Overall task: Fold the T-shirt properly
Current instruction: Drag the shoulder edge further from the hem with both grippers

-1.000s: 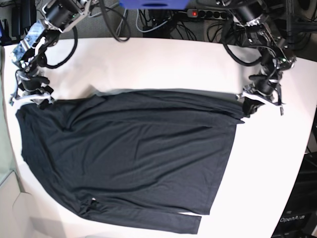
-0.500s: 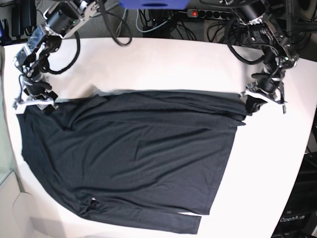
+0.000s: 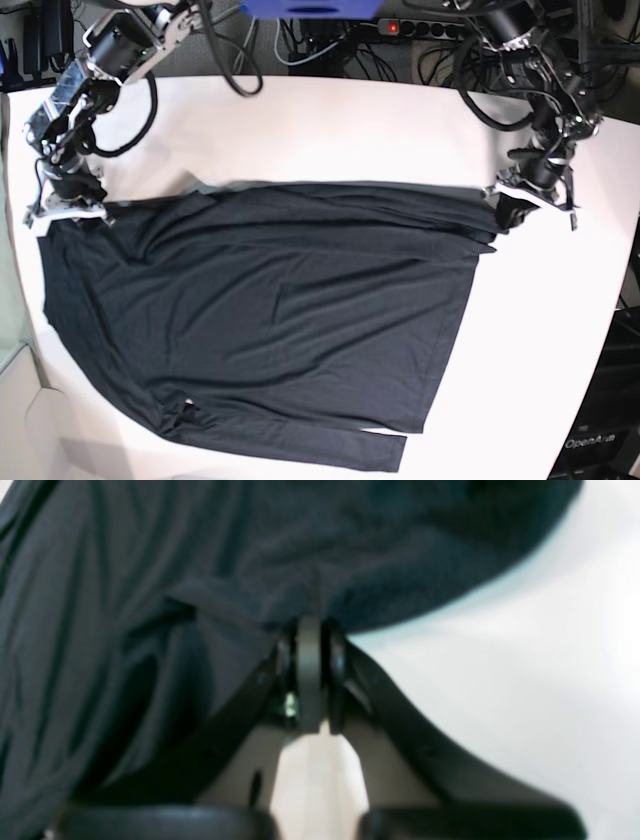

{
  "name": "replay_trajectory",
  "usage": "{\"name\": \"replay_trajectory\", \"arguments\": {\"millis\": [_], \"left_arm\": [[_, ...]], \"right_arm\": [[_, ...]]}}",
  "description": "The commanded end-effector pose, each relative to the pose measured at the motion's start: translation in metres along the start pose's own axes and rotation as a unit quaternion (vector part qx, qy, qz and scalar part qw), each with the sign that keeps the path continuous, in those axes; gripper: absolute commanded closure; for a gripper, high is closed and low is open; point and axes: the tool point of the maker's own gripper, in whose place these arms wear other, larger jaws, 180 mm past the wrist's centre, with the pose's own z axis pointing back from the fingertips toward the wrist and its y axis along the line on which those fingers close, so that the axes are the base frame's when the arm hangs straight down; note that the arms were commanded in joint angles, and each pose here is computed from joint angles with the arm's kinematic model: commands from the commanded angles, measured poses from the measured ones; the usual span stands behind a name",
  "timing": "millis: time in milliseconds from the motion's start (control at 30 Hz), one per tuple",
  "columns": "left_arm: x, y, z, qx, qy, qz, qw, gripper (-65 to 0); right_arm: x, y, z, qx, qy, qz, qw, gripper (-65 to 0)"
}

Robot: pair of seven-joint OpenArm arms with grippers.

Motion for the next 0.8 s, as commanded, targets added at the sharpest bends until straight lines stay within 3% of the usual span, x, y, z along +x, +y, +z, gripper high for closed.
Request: {"name": "replay_trajectory", "arguments": {"millis": [0,333,600,767], "left_arm": [[0.02,-0.005,0.0,-0.01,-0.031,-0.006,0.999,-3.9],[0.047,-0.013,-0.009,-0.02,-0.059,-0.008,0.998,-3.9],[0.068,-0.026,-0.019,-0.032,-0.045,-0.019,0.998,-3.9],[0.051,-0.024,-0.014,-0.025,0.003,-0.029,0.999,-4.0]], "right_arm": [[0.023,0.004,0.001,0.009,-0.03,0.007,0.9995,0.0],[0.045,-0.007,0.004,-0.001,-0.046,0.025,0.9986,0.0],[0.053,0.0,0.002,0.007,-0.05,0.04,0.9979,0.0],[0.051,0.0,0.002,0.007,-0.048,0.04,0.9981,0.0]]}}
